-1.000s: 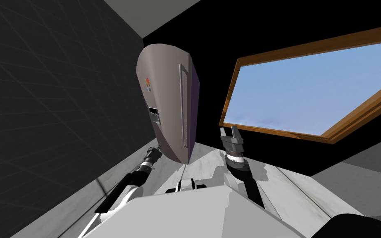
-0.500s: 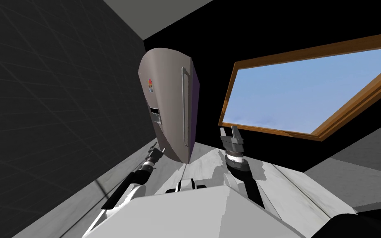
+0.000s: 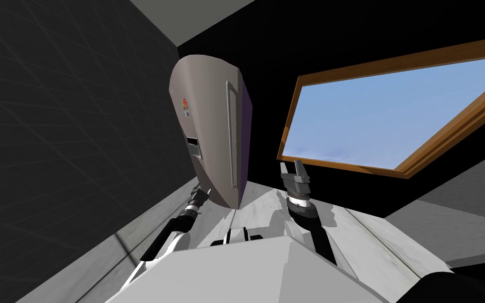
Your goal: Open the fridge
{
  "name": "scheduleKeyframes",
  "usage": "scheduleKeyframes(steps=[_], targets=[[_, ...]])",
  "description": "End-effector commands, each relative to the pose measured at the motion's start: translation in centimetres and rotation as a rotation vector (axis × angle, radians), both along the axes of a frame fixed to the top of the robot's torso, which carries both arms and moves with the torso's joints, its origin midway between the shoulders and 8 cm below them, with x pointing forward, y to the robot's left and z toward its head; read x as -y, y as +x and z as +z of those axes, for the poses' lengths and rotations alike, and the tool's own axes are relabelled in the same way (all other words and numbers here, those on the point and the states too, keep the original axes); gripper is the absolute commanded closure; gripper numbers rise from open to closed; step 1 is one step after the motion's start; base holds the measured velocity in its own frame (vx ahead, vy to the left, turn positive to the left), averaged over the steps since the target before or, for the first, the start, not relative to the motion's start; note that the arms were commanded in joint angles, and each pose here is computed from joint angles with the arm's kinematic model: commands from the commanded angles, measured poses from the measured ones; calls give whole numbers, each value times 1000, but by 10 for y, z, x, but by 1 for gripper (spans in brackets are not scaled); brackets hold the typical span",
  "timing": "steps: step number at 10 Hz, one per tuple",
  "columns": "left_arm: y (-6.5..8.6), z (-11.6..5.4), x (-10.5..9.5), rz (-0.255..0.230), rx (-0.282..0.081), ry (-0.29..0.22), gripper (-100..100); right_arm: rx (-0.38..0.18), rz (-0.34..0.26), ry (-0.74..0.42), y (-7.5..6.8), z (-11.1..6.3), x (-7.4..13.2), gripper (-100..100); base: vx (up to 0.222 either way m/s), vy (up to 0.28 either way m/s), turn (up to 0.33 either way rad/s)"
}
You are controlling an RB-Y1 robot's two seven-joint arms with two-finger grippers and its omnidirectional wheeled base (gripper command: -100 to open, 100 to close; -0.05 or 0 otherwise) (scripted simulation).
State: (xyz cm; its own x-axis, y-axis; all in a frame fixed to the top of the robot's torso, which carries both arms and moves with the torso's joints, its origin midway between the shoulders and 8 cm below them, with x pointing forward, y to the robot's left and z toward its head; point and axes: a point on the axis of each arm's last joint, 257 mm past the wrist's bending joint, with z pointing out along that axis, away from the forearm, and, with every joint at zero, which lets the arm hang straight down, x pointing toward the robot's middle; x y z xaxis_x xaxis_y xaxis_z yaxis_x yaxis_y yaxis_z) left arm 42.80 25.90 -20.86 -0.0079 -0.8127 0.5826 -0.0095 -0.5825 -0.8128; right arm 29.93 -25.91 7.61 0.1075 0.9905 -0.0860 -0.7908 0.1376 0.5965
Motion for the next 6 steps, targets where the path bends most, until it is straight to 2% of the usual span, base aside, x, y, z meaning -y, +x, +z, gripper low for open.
scheduleKeyframes(steps=[1, 6], targets=[[6, -10, 1, 12, 0, -3, -100, 0, 0, 0, 0, 0, 0, 0, 37, -39, -23], [15, -28, 5, 28, -2, -6, -100, 0, 0, 0, 0, 0, 0, 0, 33, -32, -22]])
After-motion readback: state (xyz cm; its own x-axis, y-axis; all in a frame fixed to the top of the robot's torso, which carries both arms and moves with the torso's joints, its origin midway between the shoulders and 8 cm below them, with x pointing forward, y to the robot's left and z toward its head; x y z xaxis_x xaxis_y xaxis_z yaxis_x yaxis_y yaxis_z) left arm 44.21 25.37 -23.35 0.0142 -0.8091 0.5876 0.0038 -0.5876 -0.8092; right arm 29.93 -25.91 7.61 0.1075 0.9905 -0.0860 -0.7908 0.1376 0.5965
